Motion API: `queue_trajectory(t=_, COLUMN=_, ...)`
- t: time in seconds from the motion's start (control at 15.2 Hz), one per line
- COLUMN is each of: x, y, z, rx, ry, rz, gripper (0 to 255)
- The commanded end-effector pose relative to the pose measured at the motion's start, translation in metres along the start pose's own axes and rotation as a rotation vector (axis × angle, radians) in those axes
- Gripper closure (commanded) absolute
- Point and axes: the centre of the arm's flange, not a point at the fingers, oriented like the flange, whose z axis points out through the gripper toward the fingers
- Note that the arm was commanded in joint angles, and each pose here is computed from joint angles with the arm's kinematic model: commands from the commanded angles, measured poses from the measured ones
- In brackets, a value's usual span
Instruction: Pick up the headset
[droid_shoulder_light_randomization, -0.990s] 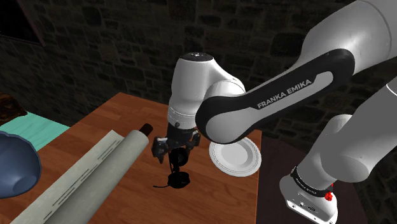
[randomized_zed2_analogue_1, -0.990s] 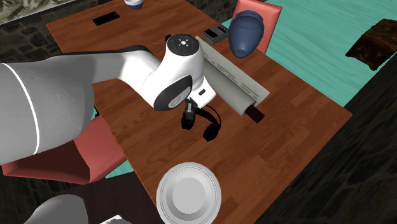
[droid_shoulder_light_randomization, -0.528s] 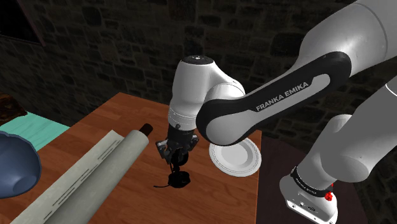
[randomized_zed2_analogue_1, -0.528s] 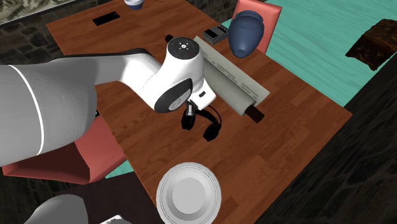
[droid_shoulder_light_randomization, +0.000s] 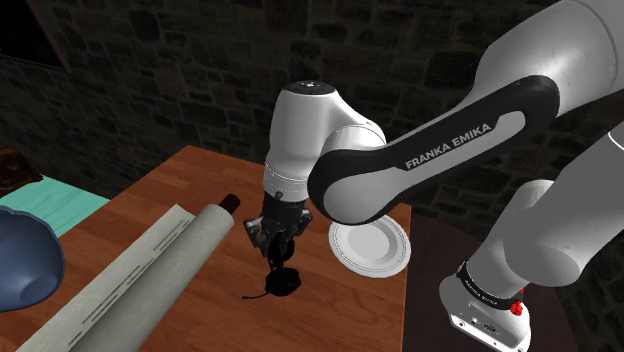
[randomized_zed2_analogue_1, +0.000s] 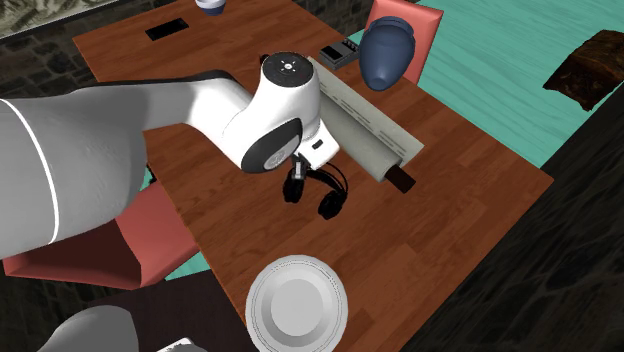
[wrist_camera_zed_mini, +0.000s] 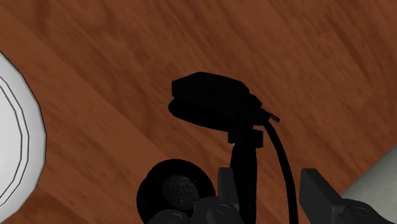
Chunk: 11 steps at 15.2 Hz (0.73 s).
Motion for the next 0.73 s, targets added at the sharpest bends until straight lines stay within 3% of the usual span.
queue_trajectory(t=0.0, x=0.000, y=-0.001, z=-0.011, rx=0.000, ry=0.000, rz=0.000, gripper=255)
queue_trajectory(t=0.66, x=0.001, y=-0.012, z=-0.063, rx=0.000, ry=0.000, rz=0.000, gripper=255)
